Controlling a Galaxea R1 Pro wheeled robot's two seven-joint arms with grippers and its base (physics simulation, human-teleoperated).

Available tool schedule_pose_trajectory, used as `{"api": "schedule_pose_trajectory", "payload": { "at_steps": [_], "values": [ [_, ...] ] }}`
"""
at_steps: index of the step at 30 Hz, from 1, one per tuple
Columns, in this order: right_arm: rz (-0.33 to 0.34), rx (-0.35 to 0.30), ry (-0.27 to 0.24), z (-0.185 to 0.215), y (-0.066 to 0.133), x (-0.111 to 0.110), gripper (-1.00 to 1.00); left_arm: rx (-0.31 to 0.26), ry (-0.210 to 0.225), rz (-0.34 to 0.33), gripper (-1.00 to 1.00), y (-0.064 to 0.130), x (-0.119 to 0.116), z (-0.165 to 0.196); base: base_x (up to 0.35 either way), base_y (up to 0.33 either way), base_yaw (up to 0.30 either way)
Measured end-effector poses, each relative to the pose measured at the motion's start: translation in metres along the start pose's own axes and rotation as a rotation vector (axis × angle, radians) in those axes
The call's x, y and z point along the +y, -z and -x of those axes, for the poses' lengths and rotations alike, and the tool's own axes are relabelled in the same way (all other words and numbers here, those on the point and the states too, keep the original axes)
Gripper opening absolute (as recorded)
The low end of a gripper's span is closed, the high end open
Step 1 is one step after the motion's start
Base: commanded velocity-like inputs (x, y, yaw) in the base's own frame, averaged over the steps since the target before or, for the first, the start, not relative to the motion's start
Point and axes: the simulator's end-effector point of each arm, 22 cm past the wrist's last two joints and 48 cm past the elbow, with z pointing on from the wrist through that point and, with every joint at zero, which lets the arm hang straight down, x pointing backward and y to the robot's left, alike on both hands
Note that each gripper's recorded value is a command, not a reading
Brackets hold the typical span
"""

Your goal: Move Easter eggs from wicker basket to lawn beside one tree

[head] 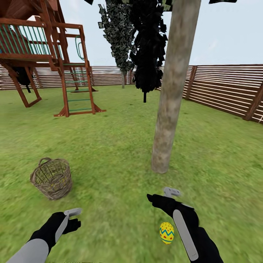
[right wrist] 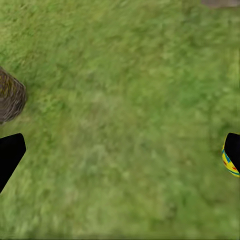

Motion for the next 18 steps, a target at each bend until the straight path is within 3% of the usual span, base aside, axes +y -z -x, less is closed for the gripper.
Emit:
{"api": "schedule_pose_trajectory", "payload": {
  "at_steps": [6, 18],
  "values": [
    [0.018, 0.004, 0.027, -0.003, 0.000, 0.012, 1.00, -0.007, 0.000, -0.003, 1.00, 0.001, -0.001, 0.002, 0.000, 0.000, 0.251],
    [0.024, -0.003, 0.033, 0.000, 0.003, 0.016, 1.00, -0.014, 0.001, -0.004, 1.00, 0.005, -0.002, 0.005, 0.000, 0.000, 0.261]
  ]
}}
